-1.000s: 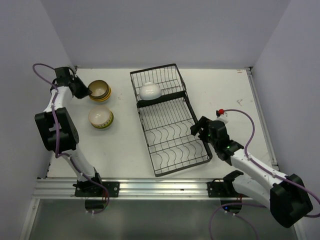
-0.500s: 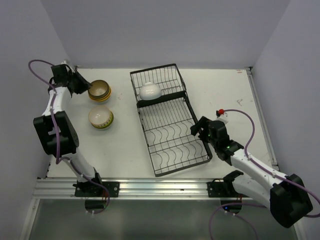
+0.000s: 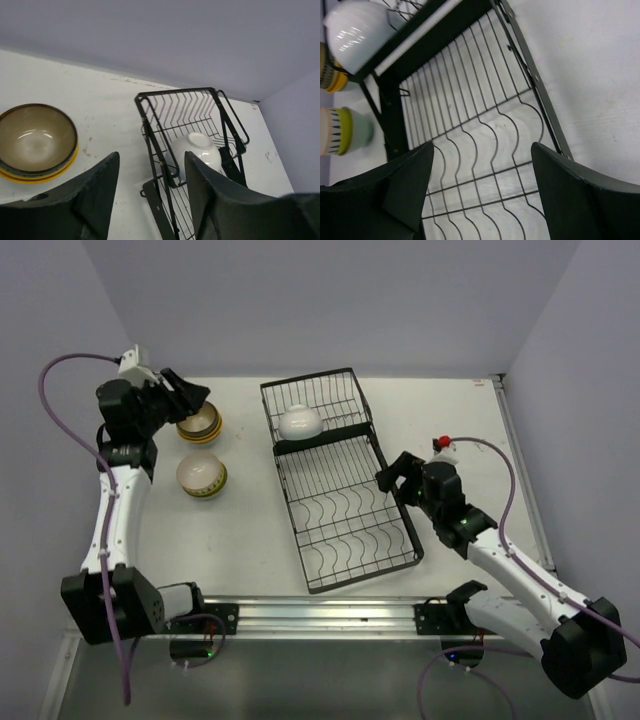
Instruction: Unload the bowls from the dish rack
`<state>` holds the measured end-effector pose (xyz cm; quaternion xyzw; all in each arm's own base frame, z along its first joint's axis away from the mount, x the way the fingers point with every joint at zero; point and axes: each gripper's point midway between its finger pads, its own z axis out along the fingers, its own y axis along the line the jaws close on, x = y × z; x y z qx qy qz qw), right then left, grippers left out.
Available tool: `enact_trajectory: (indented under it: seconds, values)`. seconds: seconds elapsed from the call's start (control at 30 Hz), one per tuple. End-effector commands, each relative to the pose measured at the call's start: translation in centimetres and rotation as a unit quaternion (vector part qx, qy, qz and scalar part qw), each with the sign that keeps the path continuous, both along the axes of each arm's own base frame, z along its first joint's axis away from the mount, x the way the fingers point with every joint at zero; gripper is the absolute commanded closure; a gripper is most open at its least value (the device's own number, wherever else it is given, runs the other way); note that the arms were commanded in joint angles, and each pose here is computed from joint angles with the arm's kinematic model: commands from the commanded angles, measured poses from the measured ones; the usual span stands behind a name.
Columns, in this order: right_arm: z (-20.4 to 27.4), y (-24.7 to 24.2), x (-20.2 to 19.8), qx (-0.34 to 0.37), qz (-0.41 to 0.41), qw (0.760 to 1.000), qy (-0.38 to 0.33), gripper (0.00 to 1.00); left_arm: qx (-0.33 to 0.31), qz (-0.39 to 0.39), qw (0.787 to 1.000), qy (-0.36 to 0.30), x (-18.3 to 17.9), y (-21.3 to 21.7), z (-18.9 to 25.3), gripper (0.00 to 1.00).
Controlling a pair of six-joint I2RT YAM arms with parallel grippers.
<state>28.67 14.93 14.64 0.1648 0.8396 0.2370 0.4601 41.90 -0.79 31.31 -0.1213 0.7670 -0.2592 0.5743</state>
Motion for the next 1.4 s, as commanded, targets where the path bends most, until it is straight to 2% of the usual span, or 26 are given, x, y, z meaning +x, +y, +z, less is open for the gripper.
enact_trajectory:
  seconds: [0.0, 0.03, 0.07, 0.1, 0.17, 0.23, 0.43, 0.53, 0.67, 0.87, 1.37]
  values:
    - [5.3, 1.4, 1.5, 0.015, 0.026, 0.998, -0.058, 0.18, 0.046, -0.036, 0.994, -0.097, -3.2, -3.5, 2.7, 0.38]
    - [6.6, 1.7, 1.9, 0.018, 0.030, 0.997, -0.067, 0.18, 0.046, -0.039, 0.992, -0.110, -4.0, -4.0, 2.7, 0.34]
    - [7.1, 2.0, 2.1, 0.022, 0.035, 0.997, -0.070, 0.18, 0.044, -0.041, 0.993, -0.103, -4.8, -4.3, 0.9, 0.25]
    - [7.6, 2.7, 2.4, 0.028, 0.046, 0.996, -0.070, 0.18, 0.047, -0.039, 0.988, -0.139, -6.1, -4.7, 2.5, 0.21]
    - [8.3, 3.7, 2.9, 0.048, 0.057, 0.994, -0.074, 0.19, 0.046, -0.032, 0.989, -0.136, -7.2, -4.8, 0.9, 0.10]
    - [9.0, 5.5, 3.4, 0.085, 0.079, 0.990, -0.076, 0.19, 0.053, -0.023, 0.985, -0.161, -8.5, -5.1, 1.4, 0.00]
    - [10.2, 9.9, 5.1, 0.161, 0.117, 0.977, -0.073, 0.21, 0.068, 0.010, 0.984, -0.162, -10.2, -4.6, -1.4, 0.00]
    - [11.2, 11.5, 5.8, 0.182, 0.120, 0.973, -0.080, 0.23, 0.086, 0.021, 0.984, -0.158, -10.9, -4.5, -2.2, 0.00]
    - [10.3, 14.2, 7.1, 0.198, 0.122, 0.970, -0.067, 0.23, 0.130, 0.038, 0.980, -0.149, -11.3, -4.1, -2.0, 0.00]
    - [10.1, 17.5, 9.3, 0.233, 0.125, 0.963, -0.057, 0.23, 0.137, 0.088, 0.979, -0.122, -11.5, -2.7, -3.1, 0.00]
    - [7.8, 21.8, 12.5, 0.269, 0.125, 0.955, -0.010, 0.23, 0.144, 0.067, 0.979, -0.126, -12.0, -4.2, -3.4, 0.00]
